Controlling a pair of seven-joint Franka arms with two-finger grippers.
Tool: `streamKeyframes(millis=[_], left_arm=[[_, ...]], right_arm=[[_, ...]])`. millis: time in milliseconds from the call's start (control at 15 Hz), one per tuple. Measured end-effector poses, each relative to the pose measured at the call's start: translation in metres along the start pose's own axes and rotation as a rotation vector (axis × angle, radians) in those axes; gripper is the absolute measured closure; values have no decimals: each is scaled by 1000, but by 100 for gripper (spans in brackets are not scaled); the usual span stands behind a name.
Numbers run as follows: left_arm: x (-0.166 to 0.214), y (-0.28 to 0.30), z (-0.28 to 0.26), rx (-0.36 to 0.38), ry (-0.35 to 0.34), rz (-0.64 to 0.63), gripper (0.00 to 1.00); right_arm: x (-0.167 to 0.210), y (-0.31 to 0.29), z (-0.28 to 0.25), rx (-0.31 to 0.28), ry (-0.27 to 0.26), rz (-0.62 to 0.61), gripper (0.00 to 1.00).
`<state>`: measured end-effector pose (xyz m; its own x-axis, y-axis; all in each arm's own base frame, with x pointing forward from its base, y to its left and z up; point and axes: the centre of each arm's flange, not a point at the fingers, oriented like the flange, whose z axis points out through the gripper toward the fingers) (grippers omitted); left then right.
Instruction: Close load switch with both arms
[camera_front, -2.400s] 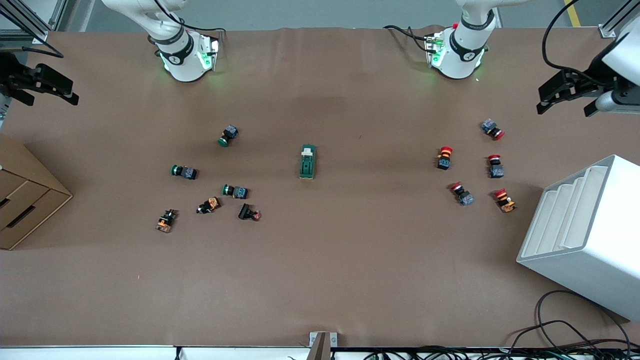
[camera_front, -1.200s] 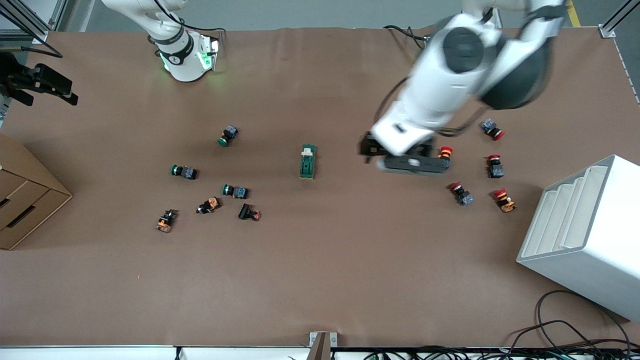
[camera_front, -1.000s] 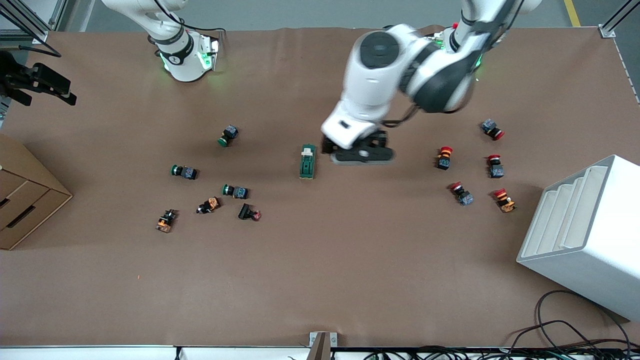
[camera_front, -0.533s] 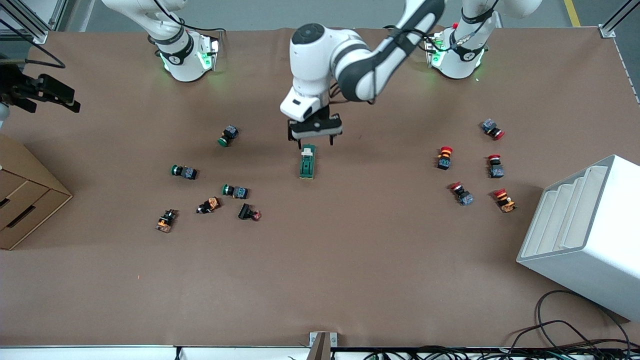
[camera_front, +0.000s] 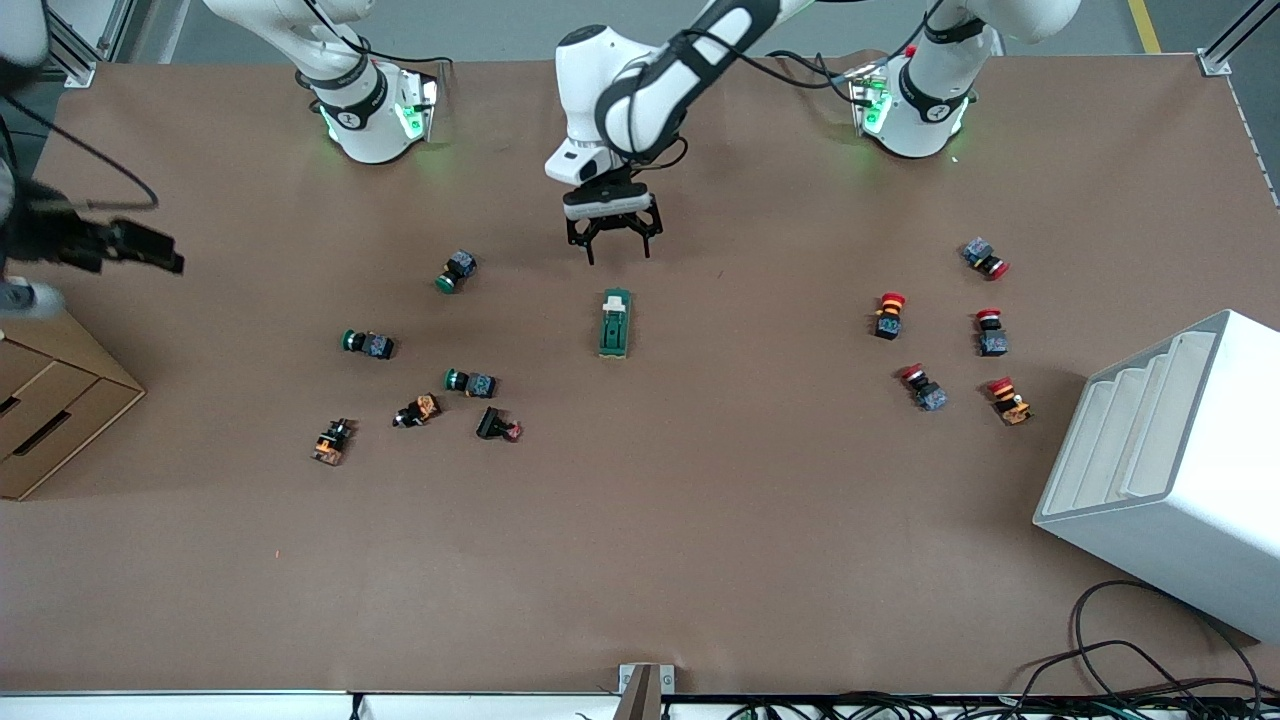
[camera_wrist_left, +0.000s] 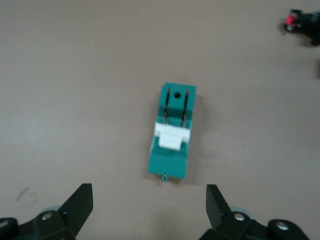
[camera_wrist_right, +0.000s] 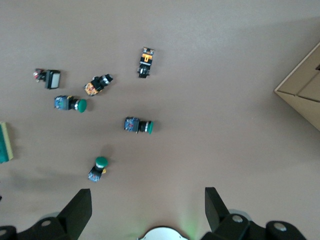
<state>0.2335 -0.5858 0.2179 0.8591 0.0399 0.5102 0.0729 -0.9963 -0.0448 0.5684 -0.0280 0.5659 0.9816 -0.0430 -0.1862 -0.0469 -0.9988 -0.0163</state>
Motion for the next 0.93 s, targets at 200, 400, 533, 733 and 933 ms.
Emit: streamKeyframes(millis=[200,400,533,733,933], left_arm=[[-43,-2,19,-41,100,48,1],[-77,-10,34,-81,191,96,0],[-92,-17,43,-86,263,106,0],[-110,-25,58,-103,382,122,0],[-119,-27,72,-159,445,149,0]], right_arm=[[28,17,24,3,-2,28,0],[31,14,23,3,4,50,0],[31,-6,24,1,1,124,0],[34,-75,36,-15,-14,258,0],[35,-152,60,4,-30,396,0]])
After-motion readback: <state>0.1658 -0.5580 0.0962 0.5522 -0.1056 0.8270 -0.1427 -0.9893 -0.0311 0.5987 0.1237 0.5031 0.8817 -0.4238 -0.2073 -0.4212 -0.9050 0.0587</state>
